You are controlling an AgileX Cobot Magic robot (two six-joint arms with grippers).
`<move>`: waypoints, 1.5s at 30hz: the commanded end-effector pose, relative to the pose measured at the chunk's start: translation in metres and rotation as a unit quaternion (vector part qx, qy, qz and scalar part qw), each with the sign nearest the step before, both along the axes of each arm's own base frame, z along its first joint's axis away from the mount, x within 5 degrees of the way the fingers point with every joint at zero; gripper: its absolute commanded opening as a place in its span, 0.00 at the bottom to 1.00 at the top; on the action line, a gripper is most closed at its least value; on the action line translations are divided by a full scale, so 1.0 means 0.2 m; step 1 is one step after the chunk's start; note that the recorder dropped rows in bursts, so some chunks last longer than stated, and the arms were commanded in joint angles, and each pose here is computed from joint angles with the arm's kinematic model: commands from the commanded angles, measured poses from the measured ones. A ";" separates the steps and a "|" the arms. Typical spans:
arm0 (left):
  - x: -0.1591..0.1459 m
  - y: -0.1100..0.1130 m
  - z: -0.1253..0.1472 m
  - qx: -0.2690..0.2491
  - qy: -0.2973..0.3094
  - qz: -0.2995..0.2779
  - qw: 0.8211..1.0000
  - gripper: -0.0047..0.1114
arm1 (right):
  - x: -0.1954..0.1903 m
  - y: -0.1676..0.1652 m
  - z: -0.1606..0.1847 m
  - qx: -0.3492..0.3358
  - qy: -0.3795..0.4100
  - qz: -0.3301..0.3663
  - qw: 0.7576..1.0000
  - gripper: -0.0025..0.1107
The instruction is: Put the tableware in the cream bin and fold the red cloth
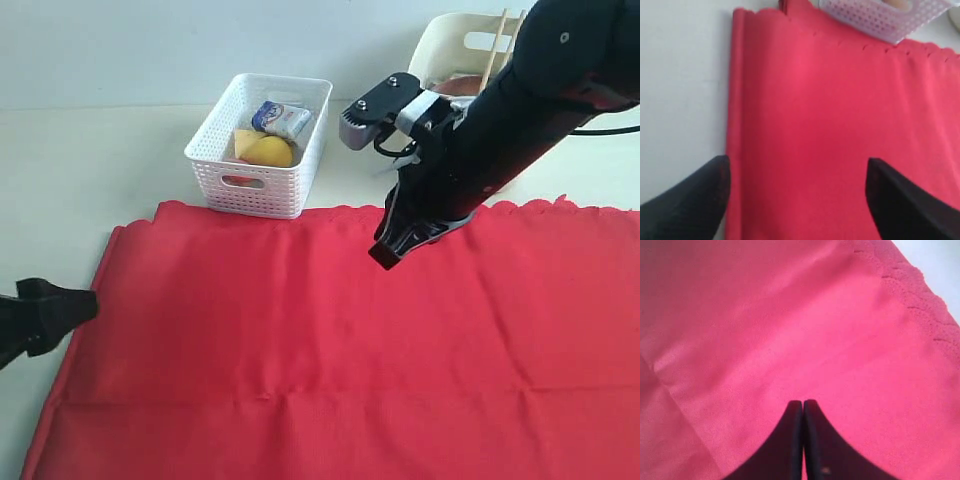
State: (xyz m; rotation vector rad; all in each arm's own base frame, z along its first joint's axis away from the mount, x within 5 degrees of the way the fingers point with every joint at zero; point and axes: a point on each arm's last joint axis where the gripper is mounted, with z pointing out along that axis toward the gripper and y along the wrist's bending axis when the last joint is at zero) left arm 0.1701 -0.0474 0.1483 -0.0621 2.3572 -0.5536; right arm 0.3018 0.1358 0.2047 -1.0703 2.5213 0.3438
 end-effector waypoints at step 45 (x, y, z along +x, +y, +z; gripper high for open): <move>0.29 -0.27 -0.33 0.150 0.089 -0.238 0.955 0.60 | -0.01 0.00 0.00 -0.002 0.002 0.005 1.000 0.02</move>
